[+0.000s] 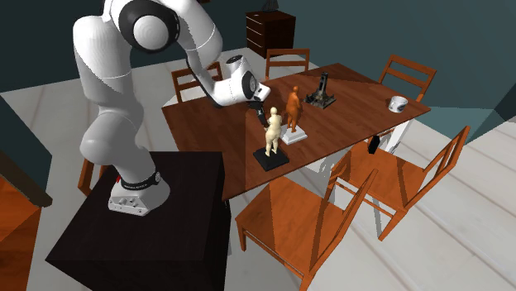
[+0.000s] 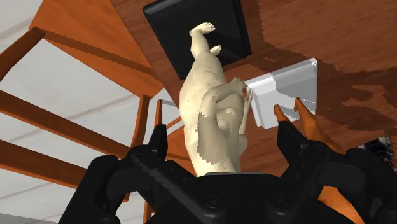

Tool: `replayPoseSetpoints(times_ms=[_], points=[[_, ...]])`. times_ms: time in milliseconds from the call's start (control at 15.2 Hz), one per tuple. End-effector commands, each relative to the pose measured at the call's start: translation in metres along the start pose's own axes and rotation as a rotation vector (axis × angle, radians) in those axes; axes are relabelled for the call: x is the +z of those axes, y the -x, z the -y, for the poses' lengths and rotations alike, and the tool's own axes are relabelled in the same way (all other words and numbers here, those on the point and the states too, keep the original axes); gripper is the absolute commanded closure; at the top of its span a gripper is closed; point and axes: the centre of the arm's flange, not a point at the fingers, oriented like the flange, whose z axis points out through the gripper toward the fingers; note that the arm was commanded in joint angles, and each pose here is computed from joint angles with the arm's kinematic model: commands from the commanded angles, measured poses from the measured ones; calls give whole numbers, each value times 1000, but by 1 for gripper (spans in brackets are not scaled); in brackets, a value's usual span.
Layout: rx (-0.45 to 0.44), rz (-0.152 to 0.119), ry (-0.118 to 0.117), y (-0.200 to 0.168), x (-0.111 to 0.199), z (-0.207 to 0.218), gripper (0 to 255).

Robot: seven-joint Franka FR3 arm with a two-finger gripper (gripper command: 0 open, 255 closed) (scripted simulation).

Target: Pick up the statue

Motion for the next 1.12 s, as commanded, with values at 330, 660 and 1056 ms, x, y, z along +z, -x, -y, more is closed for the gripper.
replayPoseSetpoints(times_ms=[330,660,1056], points=[[-1,-3,0,12,32,-1,0],[-1,-3,0,12,32,-1,255],[-1,-3,0,12,32,-1,255]])
